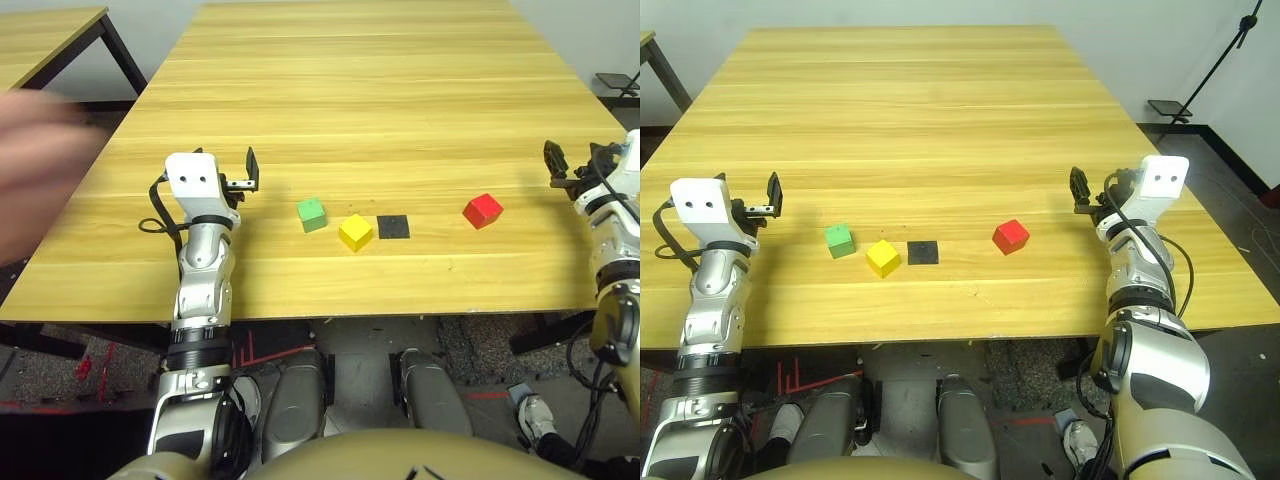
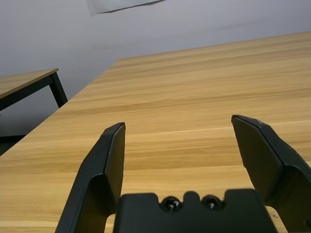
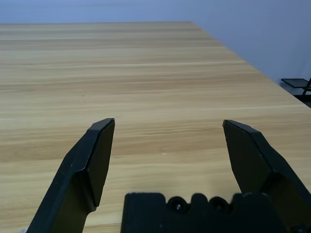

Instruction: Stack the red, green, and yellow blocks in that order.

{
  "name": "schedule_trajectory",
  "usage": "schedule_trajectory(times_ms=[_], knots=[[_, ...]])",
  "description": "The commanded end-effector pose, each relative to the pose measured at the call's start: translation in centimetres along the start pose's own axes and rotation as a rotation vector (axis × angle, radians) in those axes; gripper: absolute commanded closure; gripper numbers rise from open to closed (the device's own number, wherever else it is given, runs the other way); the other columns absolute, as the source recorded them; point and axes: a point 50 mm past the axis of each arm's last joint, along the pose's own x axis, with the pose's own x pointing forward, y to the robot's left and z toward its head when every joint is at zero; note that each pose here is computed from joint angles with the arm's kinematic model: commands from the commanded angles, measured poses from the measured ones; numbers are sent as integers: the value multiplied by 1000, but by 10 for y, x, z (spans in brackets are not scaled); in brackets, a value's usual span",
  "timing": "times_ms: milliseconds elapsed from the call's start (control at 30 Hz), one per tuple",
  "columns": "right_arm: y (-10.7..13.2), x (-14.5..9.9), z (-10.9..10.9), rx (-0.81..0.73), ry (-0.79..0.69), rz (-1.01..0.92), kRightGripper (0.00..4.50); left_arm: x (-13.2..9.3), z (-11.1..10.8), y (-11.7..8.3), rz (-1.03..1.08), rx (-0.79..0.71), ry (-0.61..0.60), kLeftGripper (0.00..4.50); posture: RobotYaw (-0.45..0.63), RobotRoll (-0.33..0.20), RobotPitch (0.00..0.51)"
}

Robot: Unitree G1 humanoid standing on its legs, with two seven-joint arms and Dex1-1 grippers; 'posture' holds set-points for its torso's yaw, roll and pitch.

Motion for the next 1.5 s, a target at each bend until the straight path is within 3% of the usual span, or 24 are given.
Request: schedule_trajectory(times_ms=[33,100,267,367,433,500,667,800,967,1200,1500], knots=[[-11,-6,-2,5,30,-30,0,-6,-9,3,22,-19,34,50,178,-143,74],[-13,-4,4,-19,35,-7,0,-9,-8,3,21,-37,32,50,179,-137,81],[2,14,32,5,46,231,0,-8,23,-3,-129,-128,-29,50,159,-133,95],[19,20,44,-44,136,504,0,-3,53,-17,-389,-212,-106,50,172,-145,90],[33,19,51,-140,240,740,0,-8,70,-30,-667,-166,-130,50,184,-165,76],[41,15,54,-225,340,924,0,-17,73,-37,-880,-139,-78,50,197,-179,71],[47,8,59,-433,557,1189,0,-30,71,-45,-1132,-87,25,50,206,-198,60],[56,11,63,-665,644,1304,0,-29,69,-53,-1199,-51,47,50,235,-204,59],[76,21,64,-808,641,1350,0,-30,68,-61,-1210,-34,43,50,272,-198,46],[99,27,59,-936,627,1407,0,-36,64,-62,-1195,-31,65,50,318,-194,46],[108,26,48,-1056,683,1463,0,-47,61,-55,-1142,-39,96,50,379,-197,60]])
